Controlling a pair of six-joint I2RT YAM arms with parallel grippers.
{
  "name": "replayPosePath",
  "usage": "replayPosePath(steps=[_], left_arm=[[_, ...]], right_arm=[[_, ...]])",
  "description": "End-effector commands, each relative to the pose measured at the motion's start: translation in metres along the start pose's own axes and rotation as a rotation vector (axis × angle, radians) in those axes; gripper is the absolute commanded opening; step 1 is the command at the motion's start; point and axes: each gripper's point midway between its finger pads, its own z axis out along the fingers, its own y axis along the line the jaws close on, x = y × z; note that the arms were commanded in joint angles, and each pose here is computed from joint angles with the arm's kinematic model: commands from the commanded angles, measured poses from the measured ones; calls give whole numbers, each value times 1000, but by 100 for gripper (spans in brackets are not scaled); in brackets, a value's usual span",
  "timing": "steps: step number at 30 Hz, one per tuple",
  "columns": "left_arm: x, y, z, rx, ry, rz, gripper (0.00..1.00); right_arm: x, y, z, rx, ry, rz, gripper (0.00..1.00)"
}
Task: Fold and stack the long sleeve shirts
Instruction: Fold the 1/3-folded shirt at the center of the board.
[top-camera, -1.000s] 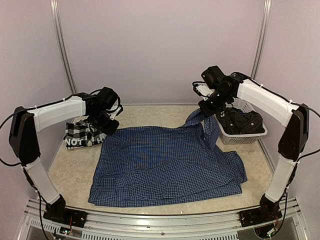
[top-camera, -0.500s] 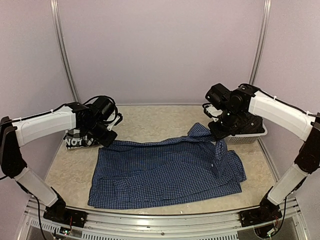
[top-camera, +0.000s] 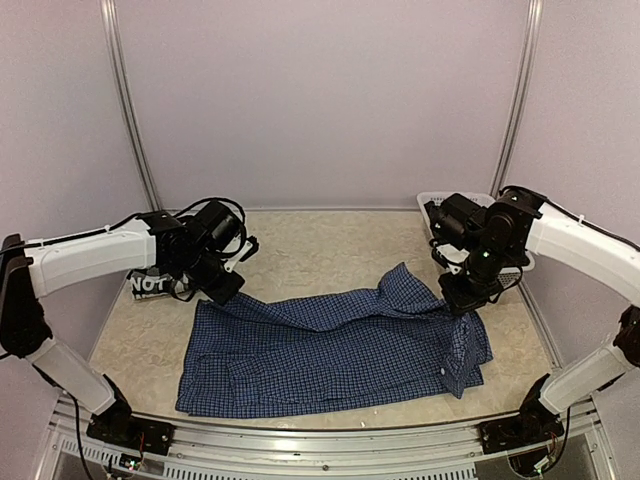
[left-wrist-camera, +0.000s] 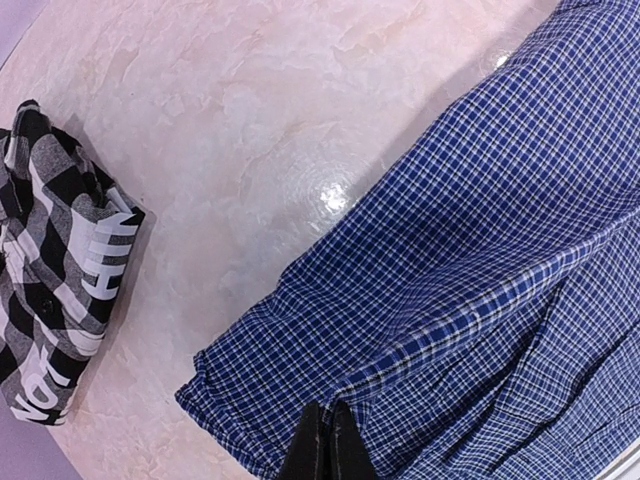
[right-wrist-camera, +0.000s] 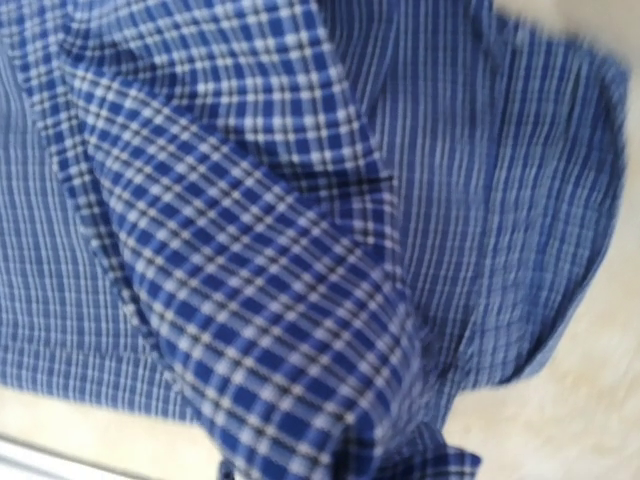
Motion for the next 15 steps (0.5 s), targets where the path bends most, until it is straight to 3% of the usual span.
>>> replayPosePath(steps=[1,15], left_arm=[[6,-11,-10,52,-18,34,0],[24,-15,-11,2,-39,107,3]], right_arm=[[28,6,-1,-28,66,42,0],[45,25,14,-77,123,10,0]])
